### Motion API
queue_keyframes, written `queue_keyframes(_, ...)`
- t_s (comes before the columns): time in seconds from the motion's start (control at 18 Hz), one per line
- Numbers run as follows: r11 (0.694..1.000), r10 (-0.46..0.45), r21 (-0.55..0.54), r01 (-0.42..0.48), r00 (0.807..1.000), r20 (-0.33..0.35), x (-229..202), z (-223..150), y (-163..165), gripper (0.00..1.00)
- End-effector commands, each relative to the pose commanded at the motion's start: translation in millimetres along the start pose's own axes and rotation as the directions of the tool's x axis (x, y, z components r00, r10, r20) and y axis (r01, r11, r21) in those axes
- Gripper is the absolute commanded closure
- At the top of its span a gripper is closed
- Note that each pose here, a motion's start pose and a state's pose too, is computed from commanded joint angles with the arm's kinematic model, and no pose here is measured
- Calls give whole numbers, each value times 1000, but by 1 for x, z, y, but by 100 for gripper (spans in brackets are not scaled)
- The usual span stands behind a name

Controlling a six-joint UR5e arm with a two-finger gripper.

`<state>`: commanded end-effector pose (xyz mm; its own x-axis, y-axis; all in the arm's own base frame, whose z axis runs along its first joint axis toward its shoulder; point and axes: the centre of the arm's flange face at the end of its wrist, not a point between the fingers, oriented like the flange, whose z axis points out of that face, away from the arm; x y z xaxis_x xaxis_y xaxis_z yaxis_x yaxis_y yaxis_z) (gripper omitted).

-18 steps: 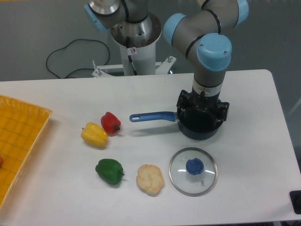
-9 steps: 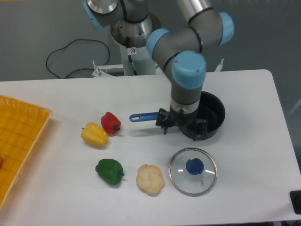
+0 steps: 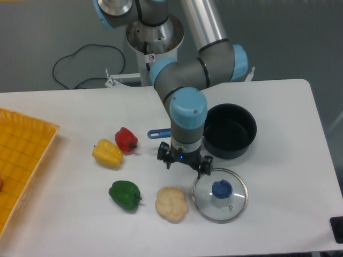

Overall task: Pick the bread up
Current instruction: 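Move the gripper over the round bread bun and lower it, then close the gripper on the bread bun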

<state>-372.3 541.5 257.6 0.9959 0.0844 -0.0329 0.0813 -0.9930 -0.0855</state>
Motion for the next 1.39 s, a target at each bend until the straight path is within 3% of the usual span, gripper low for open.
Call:
queue_keyframes(0.44,997,65,-47,-64,998,27,29,29,-20,8)
queue_keyframes(0.94,995,83,-56,-82,996,27,34,45,-26,12)
queue_keyframes(1.39,994,87,-71,-82,994,67,28,58,-29,19)
